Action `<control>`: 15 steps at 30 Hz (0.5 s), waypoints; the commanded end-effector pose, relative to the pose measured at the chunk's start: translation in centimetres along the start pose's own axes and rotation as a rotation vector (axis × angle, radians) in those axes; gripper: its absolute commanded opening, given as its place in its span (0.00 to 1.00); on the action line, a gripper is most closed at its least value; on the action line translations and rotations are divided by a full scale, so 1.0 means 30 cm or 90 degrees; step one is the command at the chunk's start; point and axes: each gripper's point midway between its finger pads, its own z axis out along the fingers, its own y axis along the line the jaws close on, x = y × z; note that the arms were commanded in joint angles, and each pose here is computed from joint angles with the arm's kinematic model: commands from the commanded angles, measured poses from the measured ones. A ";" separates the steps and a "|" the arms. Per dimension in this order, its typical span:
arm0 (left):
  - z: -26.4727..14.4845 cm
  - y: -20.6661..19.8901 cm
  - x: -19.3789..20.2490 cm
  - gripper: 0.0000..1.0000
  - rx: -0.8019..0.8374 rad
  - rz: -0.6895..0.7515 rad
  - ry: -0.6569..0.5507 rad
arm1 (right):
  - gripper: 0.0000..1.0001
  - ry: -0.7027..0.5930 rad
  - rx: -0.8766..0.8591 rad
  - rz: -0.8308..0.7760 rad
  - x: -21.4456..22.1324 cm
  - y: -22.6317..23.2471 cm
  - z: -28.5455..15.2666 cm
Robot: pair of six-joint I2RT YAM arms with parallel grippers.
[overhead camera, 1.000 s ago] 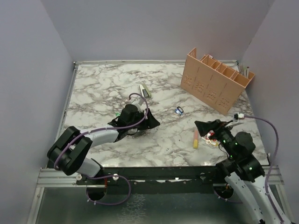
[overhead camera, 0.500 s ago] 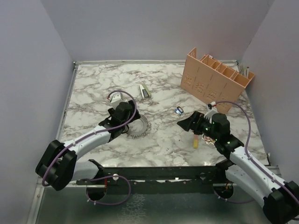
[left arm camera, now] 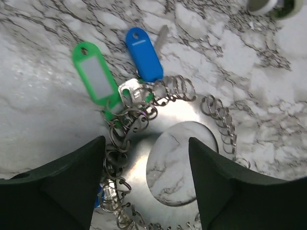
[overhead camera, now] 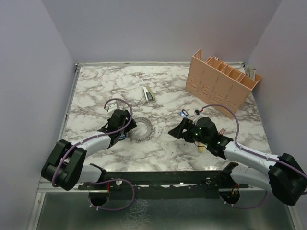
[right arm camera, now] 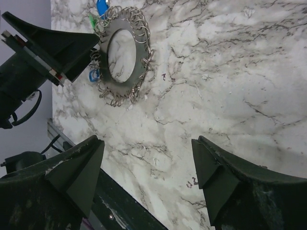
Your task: Remove the keys from the keyring
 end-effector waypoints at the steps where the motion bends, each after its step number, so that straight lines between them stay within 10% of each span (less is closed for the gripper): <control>1: -0.074 -0.131 0.126 0.69 0.157 -0.020 0.078 | 0.81 -0.051 0.002 0.036 -0.040 0.034 0.049; 15: -0.232 -0.308 0.238 0.67 0.312 -0.005 0.119 | 0.74 -0.087 0.088 0.060 -0.002 -0.087 0.119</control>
